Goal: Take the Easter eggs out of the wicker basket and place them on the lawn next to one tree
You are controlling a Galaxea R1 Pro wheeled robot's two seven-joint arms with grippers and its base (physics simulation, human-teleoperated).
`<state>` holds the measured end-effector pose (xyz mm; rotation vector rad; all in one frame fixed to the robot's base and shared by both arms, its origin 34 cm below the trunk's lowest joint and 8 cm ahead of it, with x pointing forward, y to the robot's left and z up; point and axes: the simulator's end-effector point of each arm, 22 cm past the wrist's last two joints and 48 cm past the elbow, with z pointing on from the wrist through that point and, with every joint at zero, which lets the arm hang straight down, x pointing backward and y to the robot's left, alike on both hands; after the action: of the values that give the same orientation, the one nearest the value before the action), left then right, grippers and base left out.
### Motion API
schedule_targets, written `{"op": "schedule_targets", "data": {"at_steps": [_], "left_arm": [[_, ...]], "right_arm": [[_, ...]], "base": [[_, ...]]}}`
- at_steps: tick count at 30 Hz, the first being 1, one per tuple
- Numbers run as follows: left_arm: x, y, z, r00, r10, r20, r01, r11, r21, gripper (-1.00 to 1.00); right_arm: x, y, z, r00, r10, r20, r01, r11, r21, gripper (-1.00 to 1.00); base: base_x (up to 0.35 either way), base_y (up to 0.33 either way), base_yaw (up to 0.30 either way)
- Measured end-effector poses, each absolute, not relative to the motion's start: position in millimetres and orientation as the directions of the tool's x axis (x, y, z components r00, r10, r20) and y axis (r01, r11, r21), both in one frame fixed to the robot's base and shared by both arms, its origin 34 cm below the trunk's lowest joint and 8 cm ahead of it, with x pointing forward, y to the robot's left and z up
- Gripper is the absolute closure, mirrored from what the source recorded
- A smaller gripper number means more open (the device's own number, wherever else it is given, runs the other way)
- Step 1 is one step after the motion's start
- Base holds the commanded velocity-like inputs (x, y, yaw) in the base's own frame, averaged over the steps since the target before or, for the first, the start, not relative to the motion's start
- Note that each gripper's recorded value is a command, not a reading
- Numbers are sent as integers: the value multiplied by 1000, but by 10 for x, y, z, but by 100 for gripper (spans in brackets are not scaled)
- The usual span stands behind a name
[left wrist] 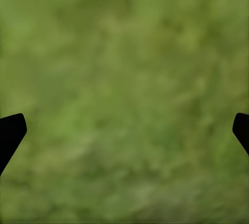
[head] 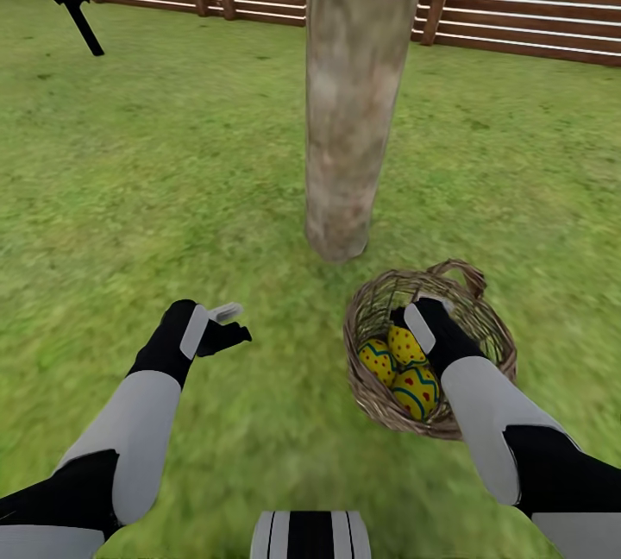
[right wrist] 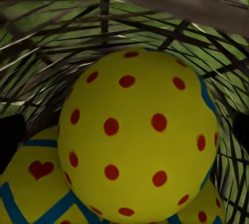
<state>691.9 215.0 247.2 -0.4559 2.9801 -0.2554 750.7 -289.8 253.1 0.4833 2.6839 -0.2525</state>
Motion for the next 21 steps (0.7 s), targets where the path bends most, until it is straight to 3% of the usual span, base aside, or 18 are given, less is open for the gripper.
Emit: {"op": "schedule_targets", "data": {"at_steps": [21], "left_arm": [[6802, 2165, 2190, -951, -306, -47, -295, 941, -168, -100]], "right_arm": [[7391, -2902, 2224, -878, 295, -377, 363, 924, -123, -100]], "base": [[0, 0, 0]]}}
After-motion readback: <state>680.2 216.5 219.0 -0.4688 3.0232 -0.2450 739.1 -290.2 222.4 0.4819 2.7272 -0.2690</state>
